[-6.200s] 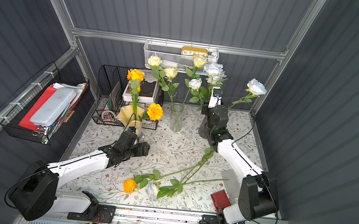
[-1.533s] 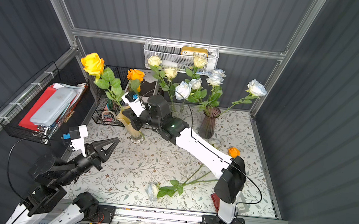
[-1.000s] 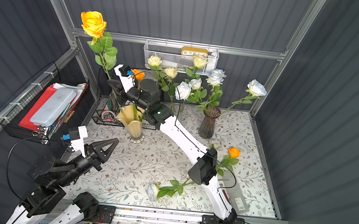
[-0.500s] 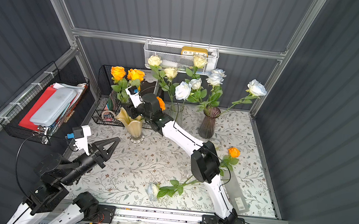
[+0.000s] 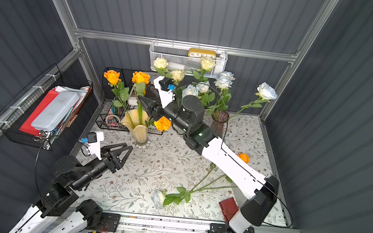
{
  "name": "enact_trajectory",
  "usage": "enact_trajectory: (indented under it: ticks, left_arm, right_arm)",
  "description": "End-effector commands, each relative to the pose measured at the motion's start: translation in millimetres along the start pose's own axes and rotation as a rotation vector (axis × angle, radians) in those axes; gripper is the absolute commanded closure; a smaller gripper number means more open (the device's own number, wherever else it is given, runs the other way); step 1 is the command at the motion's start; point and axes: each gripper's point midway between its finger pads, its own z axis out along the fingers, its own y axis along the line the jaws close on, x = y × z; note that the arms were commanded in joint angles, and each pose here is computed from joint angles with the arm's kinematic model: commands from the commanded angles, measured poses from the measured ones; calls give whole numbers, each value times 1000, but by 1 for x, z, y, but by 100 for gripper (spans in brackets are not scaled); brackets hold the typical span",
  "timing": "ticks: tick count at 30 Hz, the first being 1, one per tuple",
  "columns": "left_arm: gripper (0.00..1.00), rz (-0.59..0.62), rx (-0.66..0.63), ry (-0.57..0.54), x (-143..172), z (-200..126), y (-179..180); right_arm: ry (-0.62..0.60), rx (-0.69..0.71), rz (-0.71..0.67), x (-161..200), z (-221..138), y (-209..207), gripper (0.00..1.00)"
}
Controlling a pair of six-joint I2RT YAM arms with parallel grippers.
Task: Arrange the flowers in different vases according to their colors
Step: Insert the flower into the vase, then pick up the flower at the center of the board.
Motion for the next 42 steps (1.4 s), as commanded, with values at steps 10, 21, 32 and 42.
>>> enact_trajectory:
  ticks: [10, 21, 32, 42]
  left_arm:
    - [16, -3, 111, 316, 81, 65, -3]
    - [15, 125, 97, 584, 173, 125, -25]
    - [14, 275, 72, 843, 260, 203, -30]
    - [15, 327, 120, 927, 301, 234, -50]
  right_arm:
    - [313, 941, 373, 83, -227, -135, 35]
    - [668, 1186, 582, 203, -318, -132, 36]
    - [619, 1381, 764, 236, -368, -174, 36]
    - [569, 1482, 868, 255, -404, -195, 36]
